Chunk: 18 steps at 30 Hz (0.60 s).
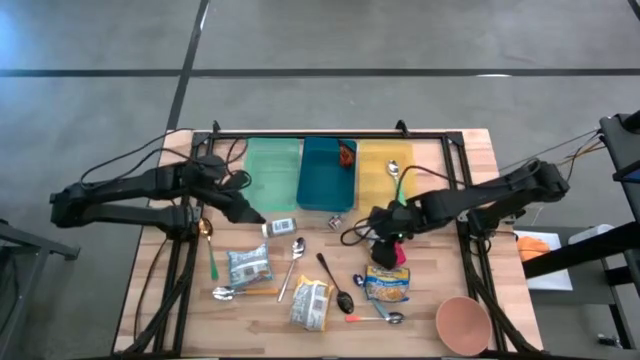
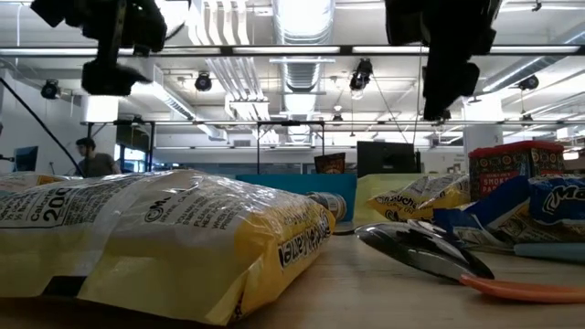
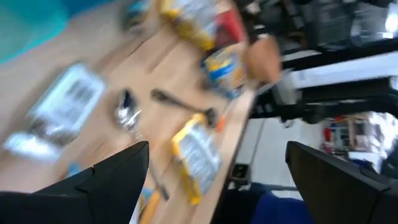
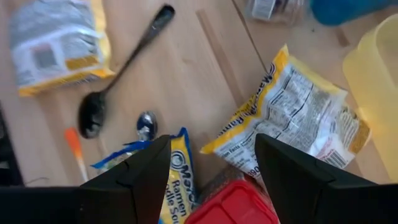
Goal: Pick & Place Food Item
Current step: Put the light blue noodle pack into the green bin
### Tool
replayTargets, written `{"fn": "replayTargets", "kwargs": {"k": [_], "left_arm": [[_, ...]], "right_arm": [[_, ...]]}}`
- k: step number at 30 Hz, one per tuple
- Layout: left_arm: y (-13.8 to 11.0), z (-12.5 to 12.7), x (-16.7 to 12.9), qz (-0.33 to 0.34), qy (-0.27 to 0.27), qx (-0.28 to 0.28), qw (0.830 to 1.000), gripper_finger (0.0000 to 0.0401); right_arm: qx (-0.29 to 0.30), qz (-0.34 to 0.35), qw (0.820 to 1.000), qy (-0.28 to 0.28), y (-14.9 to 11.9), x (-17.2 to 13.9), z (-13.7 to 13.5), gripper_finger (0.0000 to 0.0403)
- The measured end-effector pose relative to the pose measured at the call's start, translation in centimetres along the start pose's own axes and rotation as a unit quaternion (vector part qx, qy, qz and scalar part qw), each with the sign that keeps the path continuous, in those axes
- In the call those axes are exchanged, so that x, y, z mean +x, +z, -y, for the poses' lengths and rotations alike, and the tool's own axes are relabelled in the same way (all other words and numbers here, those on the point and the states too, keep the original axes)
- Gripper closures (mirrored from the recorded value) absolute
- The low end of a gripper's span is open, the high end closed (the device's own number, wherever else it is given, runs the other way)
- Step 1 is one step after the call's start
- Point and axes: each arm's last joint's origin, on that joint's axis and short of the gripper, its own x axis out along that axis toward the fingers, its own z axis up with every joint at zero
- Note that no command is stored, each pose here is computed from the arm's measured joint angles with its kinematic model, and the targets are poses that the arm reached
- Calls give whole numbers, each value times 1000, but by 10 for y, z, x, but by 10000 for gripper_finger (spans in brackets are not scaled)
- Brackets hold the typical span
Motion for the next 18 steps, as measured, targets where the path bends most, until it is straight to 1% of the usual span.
{"fn": "replayTargets", "kwargs": {"k": [4, 7, 11, 15, 18], "left_arm": [[-4, -11, 8, -43, 58, -37, 997, 16], [-7, -20, 13, -75, 102, -75, 989, 16], [-11, -30, 19, -116, 160, -118, 973, 17], [-16, -38, 22, -152, 216, -164, 950, 17], [-18, -43, 24, -166, 249, -178, 937, 17]], "right_arm": [[-2, -14, 1000, -10, 0, 10, -1, 172], [-3, -15, 1000, -12, 0, 11, -1, 172], [-4, -11, 1000, -11, 0, 9, -1, 172], [-4, 2, 1000, -17, 0, 5, 0, 172], [-6, 3, 1000, -18, 0, 5, 0, 172]]}}
